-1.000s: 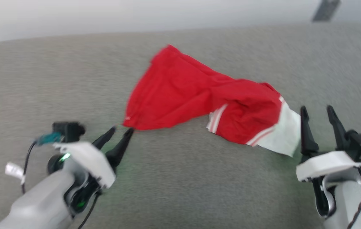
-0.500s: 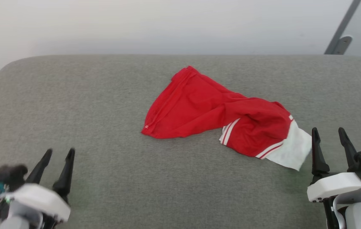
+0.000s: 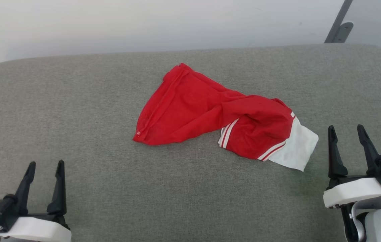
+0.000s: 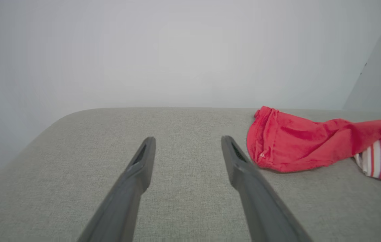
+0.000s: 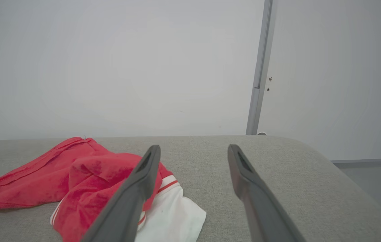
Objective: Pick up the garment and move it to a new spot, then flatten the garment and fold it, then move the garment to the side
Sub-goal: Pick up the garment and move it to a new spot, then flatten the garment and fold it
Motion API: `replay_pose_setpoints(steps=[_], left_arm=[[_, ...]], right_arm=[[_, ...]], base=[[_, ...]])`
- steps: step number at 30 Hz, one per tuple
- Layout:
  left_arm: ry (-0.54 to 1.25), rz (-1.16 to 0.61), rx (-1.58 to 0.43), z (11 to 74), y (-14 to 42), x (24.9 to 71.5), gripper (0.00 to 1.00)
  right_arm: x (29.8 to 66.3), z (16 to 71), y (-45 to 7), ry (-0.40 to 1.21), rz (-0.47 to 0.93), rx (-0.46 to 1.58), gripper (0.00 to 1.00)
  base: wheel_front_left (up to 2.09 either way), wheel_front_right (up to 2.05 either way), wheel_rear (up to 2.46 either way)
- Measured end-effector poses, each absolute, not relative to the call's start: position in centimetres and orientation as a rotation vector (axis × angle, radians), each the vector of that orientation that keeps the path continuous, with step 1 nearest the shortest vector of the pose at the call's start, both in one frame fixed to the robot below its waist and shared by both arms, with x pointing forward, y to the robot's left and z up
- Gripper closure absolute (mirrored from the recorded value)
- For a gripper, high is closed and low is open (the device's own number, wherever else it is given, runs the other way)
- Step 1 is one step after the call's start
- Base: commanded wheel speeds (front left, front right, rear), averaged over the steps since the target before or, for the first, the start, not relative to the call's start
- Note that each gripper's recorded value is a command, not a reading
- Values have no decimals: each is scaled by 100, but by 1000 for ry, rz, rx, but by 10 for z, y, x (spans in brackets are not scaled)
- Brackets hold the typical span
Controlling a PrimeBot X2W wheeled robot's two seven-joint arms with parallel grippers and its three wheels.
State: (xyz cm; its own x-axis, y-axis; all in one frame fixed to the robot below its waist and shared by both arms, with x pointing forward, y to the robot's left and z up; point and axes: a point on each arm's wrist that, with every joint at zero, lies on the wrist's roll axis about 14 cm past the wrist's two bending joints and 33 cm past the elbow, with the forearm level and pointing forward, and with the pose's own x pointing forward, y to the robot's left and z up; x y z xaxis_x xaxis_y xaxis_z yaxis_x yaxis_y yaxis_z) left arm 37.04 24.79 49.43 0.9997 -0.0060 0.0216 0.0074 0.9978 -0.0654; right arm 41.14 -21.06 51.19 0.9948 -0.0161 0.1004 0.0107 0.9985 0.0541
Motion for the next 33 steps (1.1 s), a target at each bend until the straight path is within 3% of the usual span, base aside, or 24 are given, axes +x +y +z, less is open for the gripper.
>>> replay_pose_setpoints(steps=[13, 26, 33], left_arm=[[-1, -17, -68, 485, 240, 374, 0], [55, -20, -138, 463, 222, 380, 0], [87, -24, -158, 448, 216, 398, 0]], right_arm=[[411, 493, -210, -44, -18, 60, 0], [429, 408, -203, 671, 174, -135, 0], [456, 400, -198, 820, 232, -180, 0]], base=[[0, 0, 0], [0, 0, 0], [0, 0, 0]])
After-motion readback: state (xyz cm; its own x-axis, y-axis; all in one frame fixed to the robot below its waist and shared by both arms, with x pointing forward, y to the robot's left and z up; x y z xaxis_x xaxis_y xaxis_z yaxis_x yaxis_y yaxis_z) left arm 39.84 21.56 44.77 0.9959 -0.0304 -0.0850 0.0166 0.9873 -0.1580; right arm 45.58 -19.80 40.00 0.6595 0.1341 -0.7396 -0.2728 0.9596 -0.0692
